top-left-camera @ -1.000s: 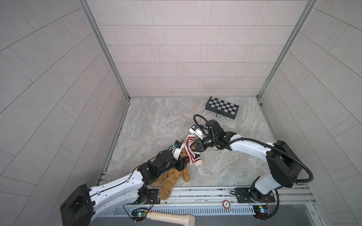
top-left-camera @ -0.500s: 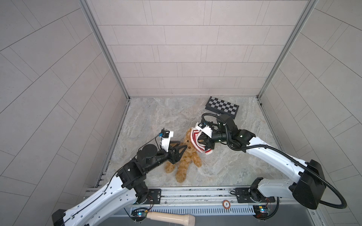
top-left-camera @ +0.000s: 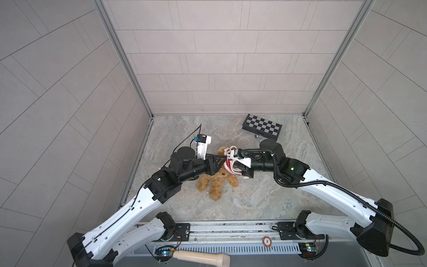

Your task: Dress the teddy bear

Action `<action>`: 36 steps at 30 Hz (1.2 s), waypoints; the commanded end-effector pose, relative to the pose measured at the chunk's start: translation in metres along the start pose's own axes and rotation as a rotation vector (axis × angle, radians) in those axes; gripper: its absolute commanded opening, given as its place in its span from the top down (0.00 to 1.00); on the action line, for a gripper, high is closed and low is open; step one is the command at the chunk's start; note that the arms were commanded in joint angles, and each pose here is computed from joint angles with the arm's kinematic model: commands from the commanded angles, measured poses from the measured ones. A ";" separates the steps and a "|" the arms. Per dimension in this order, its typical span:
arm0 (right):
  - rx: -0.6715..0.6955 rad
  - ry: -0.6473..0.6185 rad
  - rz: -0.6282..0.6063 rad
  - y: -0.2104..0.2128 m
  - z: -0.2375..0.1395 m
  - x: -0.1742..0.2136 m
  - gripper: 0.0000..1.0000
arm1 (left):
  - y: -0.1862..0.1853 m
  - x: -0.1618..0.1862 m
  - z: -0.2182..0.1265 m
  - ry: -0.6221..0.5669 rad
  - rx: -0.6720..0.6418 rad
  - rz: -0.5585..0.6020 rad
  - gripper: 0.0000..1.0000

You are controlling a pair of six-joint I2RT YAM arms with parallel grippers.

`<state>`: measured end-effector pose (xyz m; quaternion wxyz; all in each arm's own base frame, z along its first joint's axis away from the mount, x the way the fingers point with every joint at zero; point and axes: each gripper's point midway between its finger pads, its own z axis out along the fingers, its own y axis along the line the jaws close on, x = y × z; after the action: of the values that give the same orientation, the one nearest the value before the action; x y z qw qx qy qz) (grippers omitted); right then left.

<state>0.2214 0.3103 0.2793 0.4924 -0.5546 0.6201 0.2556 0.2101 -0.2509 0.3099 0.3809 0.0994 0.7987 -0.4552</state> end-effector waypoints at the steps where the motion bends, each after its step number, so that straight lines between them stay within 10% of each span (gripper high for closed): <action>1: 0.020 -0.054 -0.112 0.002 -0.005 -0.014 1.00 | -0.013 -0.004 -0.002 -0.012 0.067 -0.010 0.68; 18: -0.021 -0.089 -0.163 0.020 -0.008 -0.016 1.00 | 0.005 -0.001 0.004 -0.012 -0.012 -0.006 0.74; 26: 0.026 -0.073 -0.170 0.013 -0.010 -0.015 1.00 | -0.005 0.007 0.011 0.031 0.034 0.013 0.94; 36: 0.068 -0.104 -0.194 0.010 -0.017 -0.019 1.00 | 0.063 0.008 -0.028 -0.017 -0.240 0.029 1.00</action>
<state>0.2087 0.3051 0.2772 0.5267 -0.5786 0.5843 0.2152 0.2155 -0.2158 0.3040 0.4133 0.0775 0.8108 -0.4072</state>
